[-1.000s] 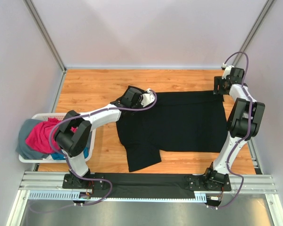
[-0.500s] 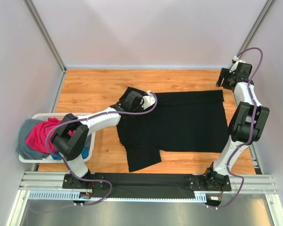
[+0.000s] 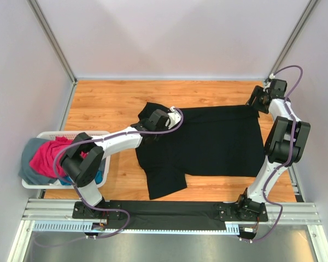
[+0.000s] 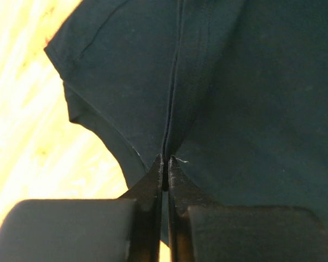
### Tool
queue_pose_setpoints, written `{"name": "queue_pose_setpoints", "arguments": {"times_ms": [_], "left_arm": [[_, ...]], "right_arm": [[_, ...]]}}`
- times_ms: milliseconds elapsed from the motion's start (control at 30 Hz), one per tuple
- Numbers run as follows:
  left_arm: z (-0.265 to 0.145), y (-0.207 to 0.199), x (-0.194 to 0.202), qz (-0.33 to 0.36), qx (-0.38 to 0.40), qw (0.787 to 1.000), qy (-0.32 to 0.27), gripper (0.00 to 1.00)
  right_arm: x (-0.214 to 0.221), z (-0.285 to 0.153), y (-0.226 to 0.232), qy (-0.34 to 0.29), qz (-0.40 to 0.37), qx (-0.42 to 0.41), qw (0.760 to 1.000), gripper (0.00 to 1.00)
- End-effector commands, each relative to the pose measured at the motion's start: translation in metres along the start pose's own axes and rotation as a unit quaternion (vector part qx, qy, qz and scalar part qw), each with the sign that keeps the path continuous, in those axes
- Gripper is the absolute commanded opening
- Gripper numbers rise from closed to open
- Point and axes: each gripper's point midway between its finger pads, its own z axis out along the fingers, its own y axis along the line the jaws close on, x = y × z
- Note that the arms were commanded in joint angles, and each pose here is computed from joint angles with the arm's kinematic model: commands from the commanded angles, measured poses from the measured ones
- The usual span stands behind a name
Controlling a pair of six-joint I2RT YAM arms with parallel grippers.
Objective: Fold and stack the t-shirts
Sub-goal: Fold the tshirt
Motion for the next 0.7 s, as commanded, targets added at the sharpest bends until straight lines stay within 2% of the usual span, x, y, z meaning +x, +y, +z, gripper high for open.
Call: {"name": "queue_pose_setpoints", "arguments": {"times_ms": [0,133,167,267,300,333,400,433,500,533,633,667], "left_arm": [[-0.007,-0.001,0.010,-0.024,-0.008,0.999,0.023,0.16],[-0.026,0.005,-0.002,-0.048,-0.007,0.999,-0.007,0.39],[-0.030,0.007,-0.005,-0.059,-0.009,0.998,-0.016,0.52],[-0.046,0.019,-0.023,-0.116,-0.019,0.992,-0.053,0.67],[-0.049,0.023,-0.026,-0.140,-0.024,0.988,-0.060,0.91],[-0.050,0.031,-0.027,-0.191,-0.033,0.979,-0.061,0.99],[-0.050,0.046,-0.027,-0.261,-0.045,0.963,-0.047,0.99],[-0.045,0.059,-0.030,-0.338,-0.049,0.939,-0.041,0.99],[-0.038,0.065,-0.024,-0.389,-0.045,0.920,-0.021,0.98],[-0.032,0.075,-0.021,-0.440,-0.059,0.896,-0.017,0.96],[-0.022,0.085,-0.012,-0.498,-0.064,0.865,-0.004,0.87],[-0.017,0.085,-0.010,-0.528,-0.066,0.847,0.002,0.83]], "right_arm": [[-0.007,-0.004,0.010,-0.009,0.002,-0.011,1.000,0.66],[-0.011,-0.009,0.021,-0.014,-0.002,-0.024,1.000,0.66],[-0.012,-0.010,0.025,-0.015,-0.003,-0.029,0.999,0.66],[-0.013,-0.016,0.043,-0.013,-0.013,-0.044,0.999,0.67],[-0.014,-0.019,0.050,-0.015,-0.018,-0.049,0.999,0.67],[-0.011,-0.020,0.063,-0.013,-0.027,-0.059,0.998,0.67],[-0.010,-0.026,0.078,-0.015,-0.033,-0.069,0.997,0.67],[-0.004,-0.027,0.093,-0.011,-0.043,-0.080,0.996,0.67],[0.000,-0.031,0.108,-0.011,-0.047,-0.088,0.995,0.67],[0.007,-0.032,0.121,-0.006,-0.052,-0.098,0.994,0.67],[0.021,-0.035,0.144,0.003,-0.049,-0.113,0.992,0.67],[0.029,-0.035,0.149,0.011,-0.050,-0.118,0.992,0.68]]}}
